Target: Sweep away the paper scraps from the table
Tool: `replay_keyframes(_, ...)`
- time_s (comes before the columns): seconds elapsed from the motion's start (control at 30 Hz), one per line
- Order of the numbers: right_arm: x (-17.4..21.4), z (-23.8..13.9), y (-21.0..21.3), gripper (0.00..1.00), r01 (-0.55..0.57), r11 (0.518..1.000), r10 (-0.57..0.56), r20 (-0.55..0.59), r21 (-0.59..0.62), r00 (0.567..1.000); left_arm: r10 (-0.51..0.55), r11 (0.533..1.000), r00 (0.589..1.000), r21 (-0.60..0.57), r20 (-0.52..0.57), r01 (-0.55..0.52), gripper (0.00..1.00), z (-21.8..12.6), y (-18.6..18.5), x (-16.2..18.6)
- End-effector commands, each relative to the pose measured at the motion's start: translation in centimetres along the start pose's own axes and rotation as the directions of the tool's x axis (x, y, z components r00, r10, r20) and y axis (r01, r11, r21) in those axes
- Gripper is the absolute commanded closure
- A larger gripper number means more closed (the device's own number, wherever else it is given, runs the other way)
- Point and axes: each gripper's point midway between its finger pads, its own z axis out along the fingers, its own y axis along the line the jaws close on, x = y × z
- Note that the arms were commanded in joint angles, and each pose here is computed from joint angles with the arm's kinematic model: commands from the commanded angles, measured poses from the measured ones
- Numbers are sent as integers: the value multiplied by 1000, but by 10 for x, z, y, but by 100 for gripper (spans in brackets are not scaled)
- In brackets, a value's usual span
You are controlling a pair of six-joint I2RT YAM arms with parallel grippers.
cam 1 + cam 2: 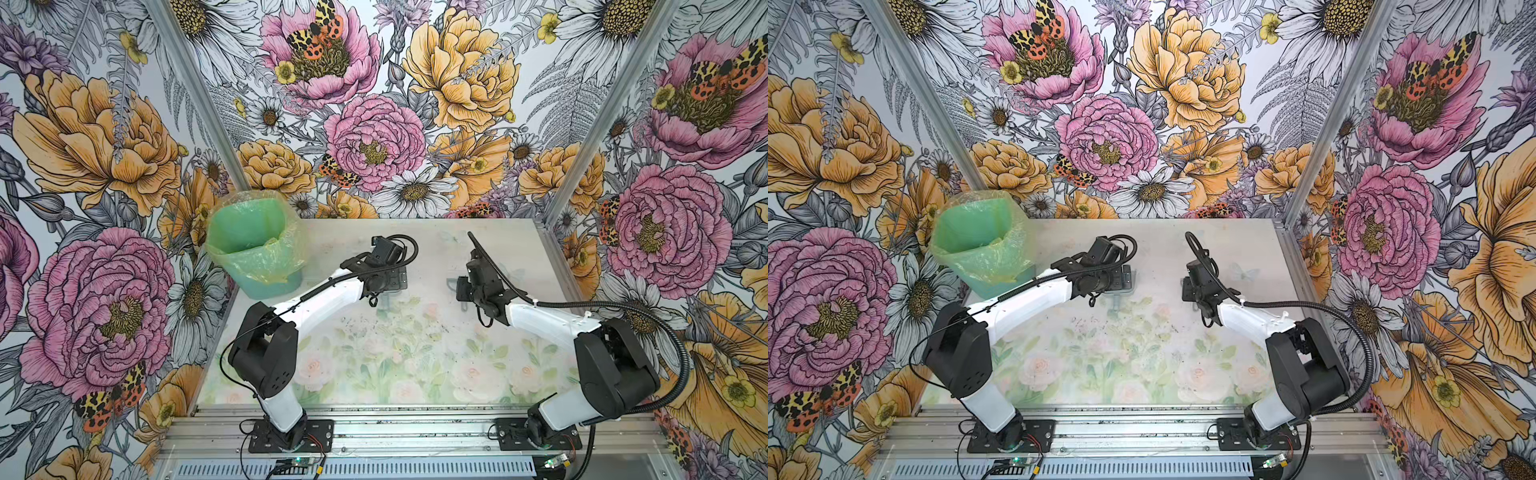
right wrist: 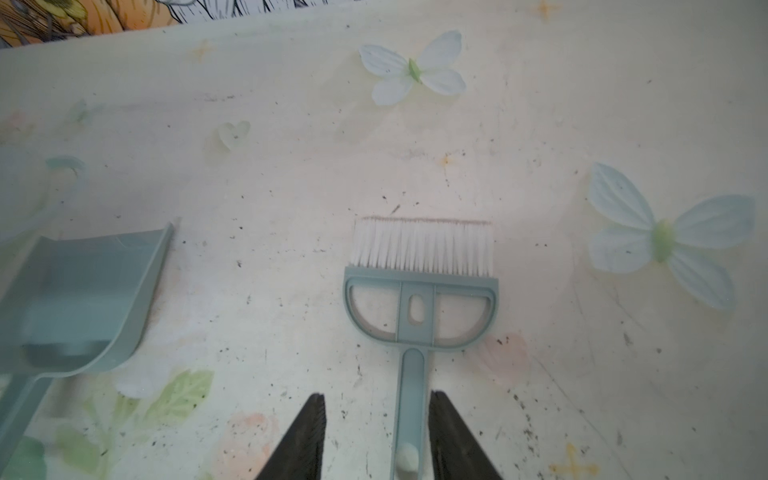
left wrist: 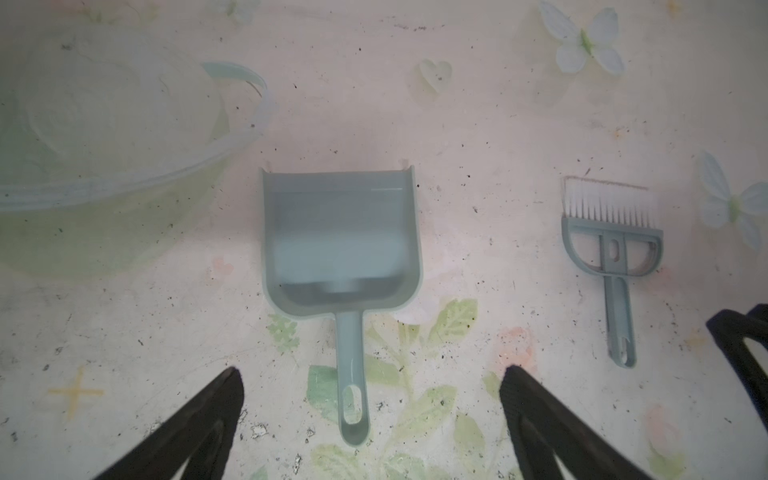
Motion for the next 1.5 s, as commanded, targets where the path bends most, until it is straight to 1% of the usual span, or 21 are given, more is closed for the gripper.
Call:
replay_keyframes(0.0, -24, -23, 4, 55, 71, 997, -69, 38, -39, 997, 72, 997, 996, -42, 59, -69, 2, -18, 8, -7)
replay_keyframes(0.07, -35, -32, -2, 55, 98, 995, -97, 77, -18, 992, 137, 988, 985, -81, 105, -129, 2, -29, 10, -12)
replay_keyframes(0.13, -46, -42, -11, 55, 126, 992, -127, 115, 11, 985, 204, 973, 967, -141, 151, -183, 2, -42, 15, -16)
replay_keyframes(0.2, -54, -49, -24, 55, 141, 989, -147, 139, 51, 979, 255, 959, 948, -173, 192, -223, 2, -56, 17, -19)
replay_keyframes(0.3, -61, -55, -46, 55, 134, 986, -148, 162, 95, 976, 306, 944, 911, -214, 277, -252, 2, -78, 24, -25)
replay_keyframes(0.37, -62, -57, -63, 55, 113, 987, -133, 178, 114, 975, 323, 941, 883, -217, 340, -260, 2, -93, 30, -30)
replay_keyframes(0.47, -60, -59, -83, 55, 100, 984, -129, 202, 149, 971, 313, 947, 841, -218, 442, -238, 2, -117, 43, -36)
replay_keyframes(0.57, -57, -60, -98, 55, 83, 980, -124, 228, 181, 966, 248, 966, 819, -199, 517, -166, 2, -135, 66, -39)
replay_keyframes(0.63, -55, -60, -105, 55, 70, 979, -118, 260, 189, 958, 210, 975, 809, -181, 549, -130, 2, -142, 83, -39)
replay_keyframes(0.8, -52, -53, -119, 54, 58, 975, -125, 316, 215, 941, 165, 982, 794, -176, 585, -74, 2, -148, 121, -34)
replay_keyframes(0.87, -50, -46, -125, 54, 52, 973, -124, 317, 225, 940, 175, 977, 783, -206, 597, -62, 2, -146, 136, -31)
replay_keyframes(0.97, -49, -36, -132, 55, 54, 969, -133, 323, 242, 937, 205, 967, 755, -247, 623, -59, 2, -141, 154, -25)
replay_keyframes(1.03, -47, -30, -136, 55, 54, 967, -138, 331, 250, 934, 209, 964, 754, -262, 623, -51, 2, -134, 165, -20)
replay_keyframes(1.17, -47, -18, -140, 55, 65, 965, -151, 335, 254, 930, 204, 962, 768, -268, 607, -45, 2, -121, 181, -15)
replay_keyframes(1.23, -46, -13, -143, 55, 68, 962, -158, 333, 266, 929, 200, 961, 766, -274, 611, -32, 2, -114, 191, -13)
replay_keyframes(1.3, -42, -7, -145, 55, 68, 962, -156, 329, 263, 931, 198, 965, 754, -260, 626, -38, 2, -107, 195, -11)
replay_keyframes(1.37, -37, -1, -146, 55, 70, 963, -156, 329, 259, 931, 187, 968, 733, -248, 654, -26, 2, -103, 201, -11)
replay_keyframes(1.47, -30, 8, -149, 55, 66, 962, -155, 332, 264, 930, 191, 972, 708, -231, 680, -41, 2, -97, 207, -11)
